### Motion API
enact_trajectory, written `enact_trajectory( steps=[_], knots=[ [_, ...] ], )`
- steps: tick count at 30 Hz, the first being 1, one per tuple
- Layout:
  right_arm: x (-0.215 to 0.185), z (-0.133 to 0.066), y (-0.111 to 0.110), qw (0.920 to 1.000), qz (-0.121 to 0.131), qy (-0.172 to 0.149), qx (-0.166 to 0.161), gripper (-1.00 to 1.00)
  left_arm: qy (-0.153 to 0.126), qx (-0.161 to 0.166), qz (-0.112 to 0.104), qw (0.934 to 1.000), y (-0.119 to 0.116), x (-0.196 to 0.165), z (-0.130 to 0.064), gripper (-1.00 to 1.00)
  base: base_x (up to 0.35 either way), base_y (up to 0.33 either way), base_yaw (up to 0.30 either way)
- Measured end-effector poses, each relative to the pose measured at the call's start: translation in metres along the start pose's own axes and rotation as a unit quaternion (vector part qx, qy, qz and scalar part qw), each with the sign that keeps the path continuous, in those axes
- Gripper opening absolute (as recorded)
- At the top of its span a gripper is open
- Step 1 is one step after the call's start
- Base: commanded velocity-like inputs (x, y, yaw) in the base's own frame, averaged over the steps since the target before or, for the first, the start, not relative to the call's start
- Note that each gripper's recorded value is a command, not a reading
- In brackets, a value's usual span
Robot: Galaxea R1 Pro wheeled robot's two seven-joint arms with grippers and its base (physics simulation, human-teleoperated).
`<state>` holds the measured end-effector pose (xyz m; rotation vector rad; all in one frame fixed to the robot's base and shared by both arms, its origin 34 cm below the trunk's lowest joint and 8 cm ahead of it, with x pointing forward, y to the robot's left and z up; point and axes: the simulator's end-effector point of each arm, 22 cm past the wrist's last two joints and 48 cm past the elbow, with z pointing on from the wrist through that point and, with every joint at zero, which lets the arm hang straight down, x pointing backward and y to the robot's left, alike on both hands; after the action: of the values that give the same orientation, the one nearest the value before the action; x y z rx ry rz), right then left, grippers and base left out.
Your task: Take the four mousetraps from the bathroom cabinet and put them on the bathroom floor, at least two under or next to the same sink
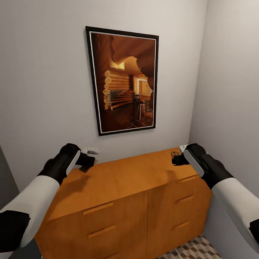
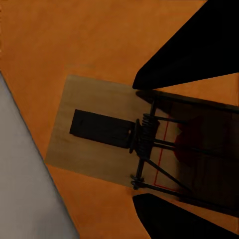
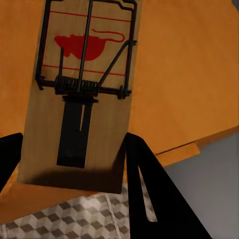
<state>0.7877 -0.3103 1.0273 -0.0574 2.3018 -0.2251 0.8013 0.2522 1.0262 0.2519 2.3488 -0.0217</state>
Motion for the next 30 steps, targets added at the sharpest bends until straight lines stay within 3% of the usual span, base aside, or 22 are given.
enact_trajectory(
  steps=[4, 6, 16, 30],
  knots=[
    [-0.004, -0.003, -0.001, 1.0000, -0.002, -0.006, 0.003, -1.00, -0.022, -0.044, -0.017, 0.9986, -0.011, -0.017, 0.001, -1.00, 0.000, 0.000, 0.227],
    [-0.006, -0.004, -0.001, 0.9999, -0.003, -0.009, 0.003, -1.00, -0.035, -0.050, -0.032, 0.9976, -0.019, -0.025, 0.001, -1.00, 0.000, 0.000, 0.068],
    [-0.008, -0.005, -0.002, 0.9999, -0.003, -0.011, 0.003, -1.00, -0.034, -0.005, -0.073, 0.9967, -0.047, -0.025, 0.006, -1.00, -0.206, 0.000, 0.009],
    [-0.007, -0.005, 0.002, 0.9999, -0.001, -0.011, -0.003, -1.00, -0.017, -0.001, -0.080, 0.9966, -0.048, -0.012, 0.015, -1.00, -0.343, 0.000, 0.000]
  ],
)
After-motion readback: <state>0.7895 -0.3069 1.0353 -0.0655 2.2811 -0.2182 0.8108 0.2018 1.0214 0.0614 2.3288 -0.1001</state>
